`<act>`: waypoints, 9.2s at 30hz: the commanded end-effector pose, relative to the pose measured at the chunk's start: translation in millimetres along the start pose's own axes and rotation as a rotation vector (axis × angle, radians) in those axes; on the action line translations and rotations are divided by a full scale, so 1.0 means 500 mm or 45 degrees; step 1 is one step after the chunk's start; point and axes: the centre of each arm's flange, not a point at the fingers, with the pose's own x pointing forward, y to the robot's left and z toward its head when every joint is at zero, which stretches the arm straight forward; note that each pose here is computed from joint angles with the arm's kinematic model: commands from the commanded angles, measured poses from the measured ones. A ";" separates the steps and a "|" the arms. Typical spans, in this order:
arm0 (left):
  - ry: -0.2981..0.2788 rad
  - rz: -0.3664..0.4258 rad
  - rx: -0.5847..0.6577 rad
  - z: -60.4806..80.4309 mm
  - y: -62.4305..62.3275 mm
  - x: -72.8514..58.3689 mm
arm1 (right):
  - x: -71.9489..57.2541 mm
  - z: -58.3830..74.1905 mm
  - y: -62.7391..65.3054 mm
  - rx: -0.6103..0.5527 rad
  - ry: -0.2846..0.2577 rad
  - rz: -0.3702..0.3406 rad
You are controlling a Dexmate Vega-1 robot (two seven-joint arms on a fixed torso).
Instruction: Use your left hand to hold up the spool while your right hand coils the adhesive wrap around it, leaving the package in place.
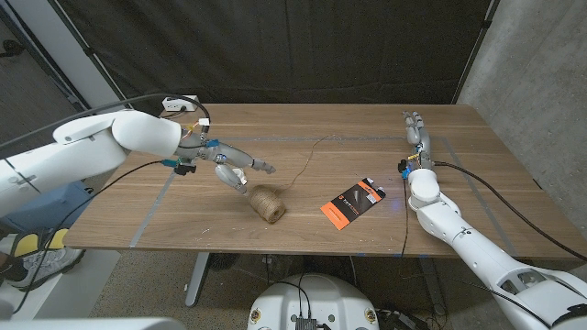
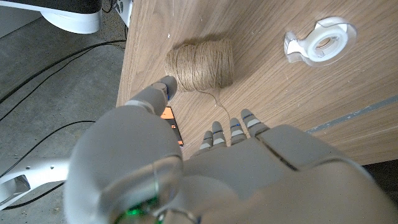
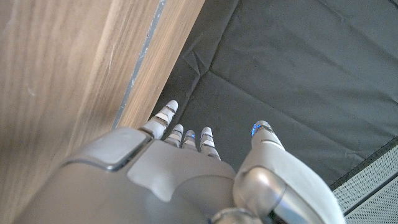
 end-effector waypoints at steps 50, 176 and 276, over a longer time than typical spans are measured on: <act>0.060 0.043 0.176 0.003 -0.063 0.011 | 0.006 0.055 -0.026 -0.077 -0.150 -0.005; 0.208 0.224 0.300 0.011 -0.126 0.080 | 0.058 0.009 -0.029 -0.047 -0.149 0.126; 0.278 0.497 0.405 0.012 -0.193 0.142 | 0.036 -0.067 -0.062 -0.046 -0.101 0.072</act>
